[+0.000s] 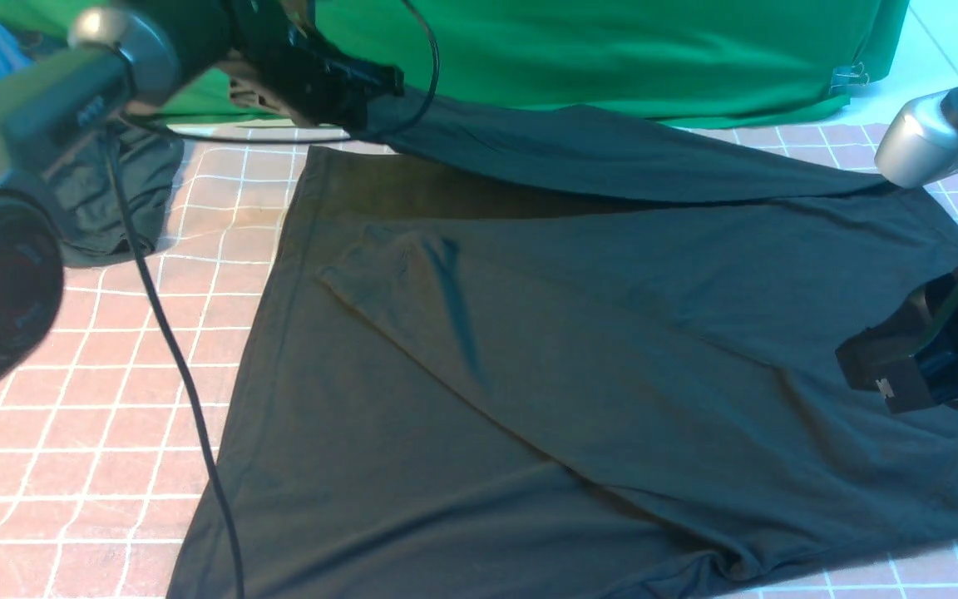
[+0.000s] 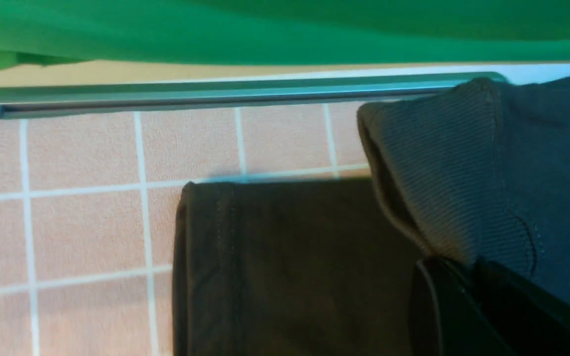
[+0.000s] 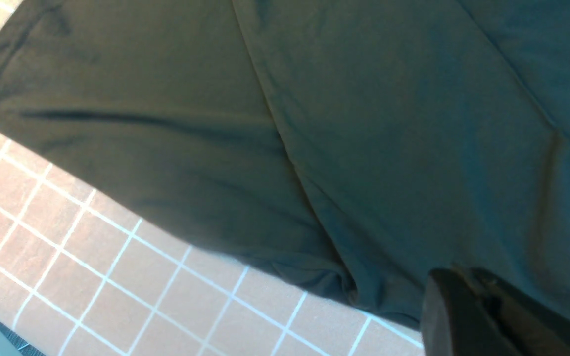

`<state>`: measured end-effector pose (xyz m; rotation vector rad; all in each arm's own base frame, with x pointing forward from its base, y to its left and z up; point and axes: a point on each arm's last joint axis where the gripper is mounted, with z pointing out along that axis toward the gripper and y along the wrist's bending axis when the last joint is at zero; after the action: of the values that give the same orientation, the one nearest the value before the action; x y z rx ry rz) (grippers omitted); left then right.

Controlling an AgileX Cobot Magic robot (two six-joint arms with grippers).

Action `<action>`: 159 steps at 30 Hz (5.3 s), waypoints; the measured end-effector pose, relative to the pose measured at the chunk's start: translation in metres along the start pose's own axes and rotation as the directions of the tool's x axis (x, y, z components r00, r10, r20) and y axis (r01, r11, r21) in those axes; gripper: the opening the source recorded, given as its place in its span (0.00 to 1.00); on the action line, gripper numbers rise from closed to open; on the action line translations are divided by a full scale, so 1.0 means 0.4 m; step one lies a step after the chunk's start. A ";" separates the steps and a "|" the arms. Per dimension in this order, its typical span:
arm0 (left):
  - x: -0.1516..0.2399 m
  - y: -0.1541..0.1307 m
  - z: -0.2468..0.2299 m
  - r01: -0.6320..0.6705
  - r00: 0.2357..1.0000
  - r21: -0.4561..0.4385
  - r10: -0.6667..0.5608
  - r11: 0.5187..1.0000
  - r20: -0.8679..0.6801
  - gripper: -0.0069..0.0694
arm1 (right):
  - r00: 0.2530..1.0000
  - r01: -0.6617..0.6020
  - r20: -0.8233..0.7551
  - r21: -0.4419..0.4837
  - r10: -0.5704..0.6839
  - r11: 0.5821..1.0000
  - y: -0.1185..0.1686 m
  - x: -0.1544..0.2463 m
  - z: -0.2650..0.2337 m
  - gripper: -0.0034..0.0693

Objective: Fold a long-sleeved shirt over a pink coffee tablecloth.
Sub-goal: 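Fold the left side of the dark shirt inward over its body with the left gripper, then grasp the near edge of the shirt at its hem and shoulder corners, then fold the black garment in half by bringing its near edge over to the far edge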

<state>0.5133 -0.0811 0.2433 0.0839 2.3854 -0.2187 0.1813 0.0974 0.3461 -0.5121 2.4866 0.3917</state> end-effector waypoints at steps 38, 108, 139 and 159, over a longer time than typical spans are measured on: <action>0.223 -0.023 -0.211 0.246 0.770 -0.085 -0.247 0.966 -0.588 0.15 | 0.994 0.022 0.111 0.010 -0.023 1.000 -0.002 -0.026 -0.001 0.14; 0.610 0.027 -0.462 0.115 0.750 -0.171 -0.199 0.979 -0.631 0.13 | 0.988 -0.066 -0.113 0.299 0.104 0.952 -0.123 0.025 -0.012 0.21; 0.580 0.010 -0.558 0.153 0.850 -0.118 -0.191 0.981 -0.490 0.13 | 0.841 -0.220 -0.452 0.216 0.297 0.951 -0.283 0.184 0.411 0.71; 0.388 -0.011 -0.595 0.329 0.878 -0.131 -0.354 0.935 -0.323 0.13 | 0.897 -0.088 -0.404 0.231 0.178 0.969 -0.264 0.012 0.273 0.14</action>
<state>0.2400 -0.0423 0.3099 -0.3682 2.7433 -0.3038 0.2751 0.0442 0.2392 -0.3695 2.9519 0.0695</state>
